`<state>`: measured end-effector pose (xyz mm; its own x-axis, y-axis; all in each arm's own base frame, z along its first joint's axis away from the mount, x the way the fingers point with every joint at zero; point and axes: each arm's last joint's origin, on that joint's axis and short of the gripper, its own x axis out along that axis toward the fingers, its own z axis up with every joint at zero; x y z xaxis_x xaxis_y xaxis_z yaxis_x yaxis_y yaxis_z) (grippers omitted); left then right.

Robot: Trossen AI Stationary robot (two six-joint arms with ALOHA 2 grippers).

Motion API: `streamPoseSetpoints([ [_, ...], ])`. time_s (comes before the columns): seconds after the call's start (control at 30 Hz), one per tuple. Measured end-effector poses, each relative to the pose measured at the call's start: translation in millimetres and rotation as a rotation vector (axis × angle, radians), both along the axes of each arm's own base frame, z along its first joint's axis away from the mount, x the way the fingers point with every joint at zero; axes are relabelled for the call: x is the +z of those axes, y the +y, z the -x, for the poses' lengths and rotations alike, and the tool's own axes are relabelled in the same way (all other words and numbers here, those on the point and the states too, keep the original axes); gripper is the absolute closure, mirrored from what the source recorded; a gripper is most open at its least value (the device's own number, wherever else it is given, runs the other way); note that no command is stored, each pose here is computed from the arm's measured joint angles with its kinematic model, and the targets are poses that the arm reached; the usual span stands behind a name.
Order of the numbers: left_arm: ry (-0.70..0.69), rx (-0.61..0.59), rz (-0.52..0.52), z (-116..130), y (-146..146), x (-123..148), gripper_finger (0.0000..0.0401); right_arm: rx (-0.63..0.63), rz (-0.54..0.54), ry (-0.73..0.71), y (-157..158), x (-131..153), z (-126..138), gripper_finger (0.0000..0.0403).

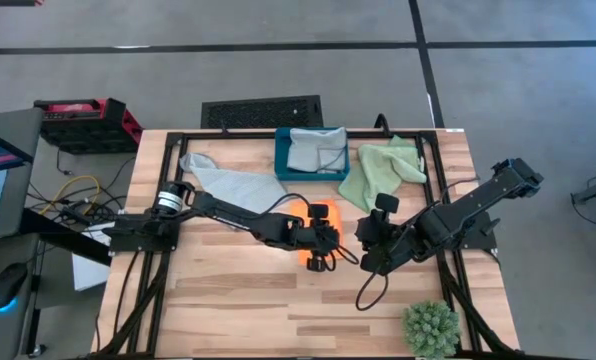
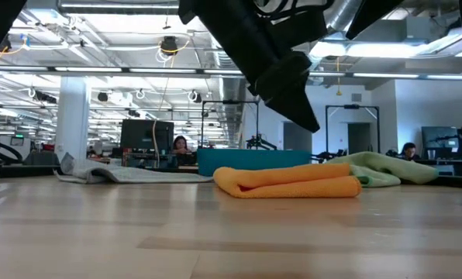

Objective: Fold microfiber towels
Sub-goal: Put the folded orange microfiber cloth into the blue bin

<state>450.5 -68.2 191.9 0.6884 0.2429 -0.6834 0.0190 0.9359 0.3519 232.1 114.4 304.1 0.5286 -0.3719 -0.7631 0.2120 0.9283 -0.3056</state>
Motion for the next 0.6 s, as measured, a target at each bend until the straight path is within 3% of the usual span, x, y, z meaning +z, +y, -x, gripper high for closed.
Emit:
streamPoseSetpoints([
  [0.3, 0.170, 0.045, -0.014, 15.2, -1.4, 10.2, 0.0243, 0.058, -0.035, 0.062, 10.7, -11.2, -1.7, 0.0225],
  [0.6, 0.375, 0.159, -0.043, 45.7, 5.0, 16.8, 0.0243, 0.132, -0.130, 0.018, 23.8, -65.2, -4.2, 0.0230],
])
